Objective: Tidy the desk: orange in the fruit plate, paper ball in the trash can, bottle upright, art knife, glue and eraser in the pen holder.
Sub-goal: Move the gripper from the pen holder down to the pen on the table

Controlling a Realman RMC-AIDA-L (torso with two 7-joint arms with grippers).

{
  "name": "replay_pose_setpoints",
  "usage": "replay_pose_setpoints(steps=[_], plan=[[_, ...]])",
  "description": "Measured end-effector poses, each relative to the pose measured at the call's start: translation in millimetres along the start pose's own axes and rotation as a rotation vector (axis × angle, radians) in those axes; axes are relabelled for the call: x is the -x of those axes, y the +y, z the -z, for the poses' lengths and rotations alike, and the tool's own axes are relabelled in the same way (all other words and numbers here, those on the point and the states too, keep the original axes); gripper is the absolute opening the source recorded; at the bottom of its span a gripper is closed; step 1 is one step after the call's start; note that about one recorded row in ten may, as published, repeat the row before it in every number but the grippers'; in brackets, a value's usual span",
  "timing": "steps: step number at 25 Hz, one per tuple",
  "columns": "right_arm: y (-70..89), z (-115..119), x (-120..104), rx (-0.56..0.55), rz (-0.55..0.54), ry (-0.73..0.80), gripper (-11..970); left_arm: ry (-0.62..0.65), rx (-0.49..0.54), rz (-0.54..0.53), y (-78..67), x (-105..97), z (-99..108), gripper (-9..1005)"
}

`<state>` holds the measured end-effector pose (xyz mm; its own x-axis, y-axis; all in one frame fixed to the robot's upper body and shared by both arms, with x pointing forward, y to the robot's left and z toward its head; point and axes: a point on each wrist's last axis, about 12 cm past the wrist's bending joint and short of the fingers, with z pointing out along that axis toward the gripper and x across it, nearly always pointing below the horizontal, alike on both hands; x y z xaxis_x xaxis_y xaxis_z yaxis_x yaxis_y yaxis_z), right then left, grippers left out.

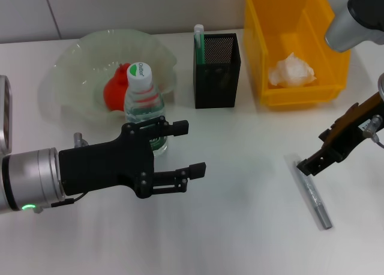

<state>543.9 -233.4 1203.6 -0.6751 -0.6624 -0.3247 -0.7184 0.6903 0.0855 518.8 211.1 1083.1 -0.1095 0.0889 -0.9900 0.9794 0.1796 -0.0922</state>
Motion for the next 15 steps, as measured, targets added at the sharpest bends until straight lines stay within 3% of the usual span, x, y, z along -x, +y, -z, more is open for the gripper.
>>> replay_pose_setpoints(steps=[15], plan=[[-3.1,-8.5,-1.1,-0.001,-0.033,0.043,818,0.000,-0.003,0.000,-0.5,-0.2,-1.0,812]])
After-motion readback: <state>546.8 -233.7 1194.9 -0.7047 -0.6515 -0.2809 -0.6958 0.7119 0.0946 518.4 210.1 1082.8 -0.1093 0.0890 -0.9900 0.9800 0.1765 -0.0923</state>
